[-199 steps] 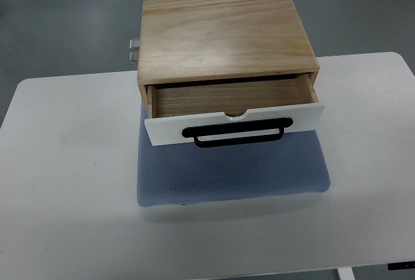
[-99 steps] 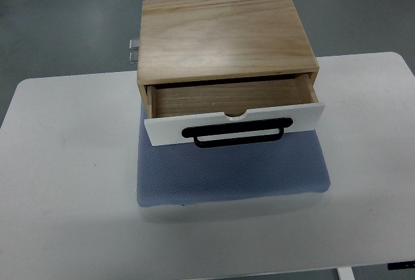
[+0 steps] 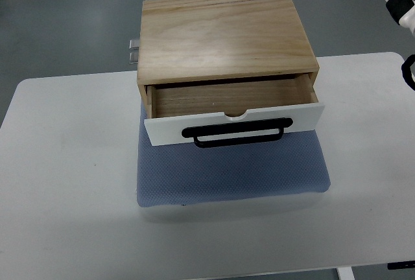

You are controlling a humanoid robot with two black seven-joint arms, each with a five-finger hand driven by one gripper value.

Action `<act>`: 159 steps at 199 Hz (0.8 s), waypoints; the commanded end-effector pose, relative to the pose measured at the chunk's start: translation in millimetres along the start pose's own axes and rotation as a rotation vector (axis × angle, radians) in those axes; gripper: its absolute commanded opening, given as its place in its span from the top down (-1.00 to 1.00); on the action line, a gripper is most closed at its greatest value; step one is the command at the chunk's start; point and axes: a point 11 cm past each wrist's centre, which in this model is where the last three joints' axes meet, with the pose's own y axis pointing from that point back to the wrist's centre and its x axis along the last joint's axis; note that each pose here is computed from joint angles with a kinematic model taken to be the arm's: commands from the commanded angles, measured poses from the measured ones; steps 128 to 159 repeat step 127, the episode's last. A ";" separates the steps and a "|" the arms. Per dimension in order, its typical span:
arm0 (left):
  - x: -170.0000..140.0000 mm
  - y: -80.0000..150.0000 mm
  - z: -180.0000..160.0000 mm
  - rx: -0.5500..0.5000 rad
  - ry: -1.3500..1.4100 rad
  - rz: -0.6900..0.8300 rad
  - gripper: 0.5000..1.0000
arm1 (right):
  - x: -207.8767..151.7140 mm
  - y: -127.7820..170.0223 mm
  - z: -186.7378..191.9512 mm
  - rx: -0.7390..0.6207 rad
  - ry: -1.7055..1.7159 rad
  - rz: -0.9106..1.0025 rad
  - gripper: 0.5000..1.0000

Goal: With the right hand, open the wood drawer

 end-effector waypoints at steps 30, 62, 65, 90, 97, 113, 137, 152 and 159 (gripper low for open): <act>0.0 0.0 -0.1 0.000 0.000 0.000 -1.00 | -0.2 9.0 40.6 -0.065 -0.038 -0.001 -0.73; 0.0 0.0 -0.1 0.000 0.000 0.000 -1.00 | 3.7 13.5 52.6 -0.077 -0.055 0.015 -0.73; 0.0 0.0 -0.1 0.000 0.000 0.000 -1.00 | 4.2 13.9 53.1 -0.077 -0.054 0.016 -0.73; 0.0 0.0 -0.1 0.000 0.000 0.000 -1.00 | -1.7 16.6 69.5 -0.094 -0.084 0.014 -0.73; 0.0 0.0 -0.1 0.000 0.000 0.000 -1.00 | -2.9 16.9 71.9 -0.098 -0.087 0.013 -0.73; 0.0 0.0 -0.1 0.000 0.000 0.000 -1.00 | -1.4 18.1 73.6 -0.101 -0.089 0.016 -0.73; 0.0 0.0 -0.1 0.000 0.000 0.000 -1.00 | -0.5 18.8 74.7 -0.103 -0.090 0.017 -0.73; 0.0 0.0 -0.1 0.000 0.000 0.000 -1.00 | -0.5 18.8 74.7 -0.103 -0.090 0.017 -0.73; 0.0 0.0 -0.1 0.000 0.000 0.000 -1.00 | -0.5 18.8 74.7 -0.103 -0.090 0.017 -0.73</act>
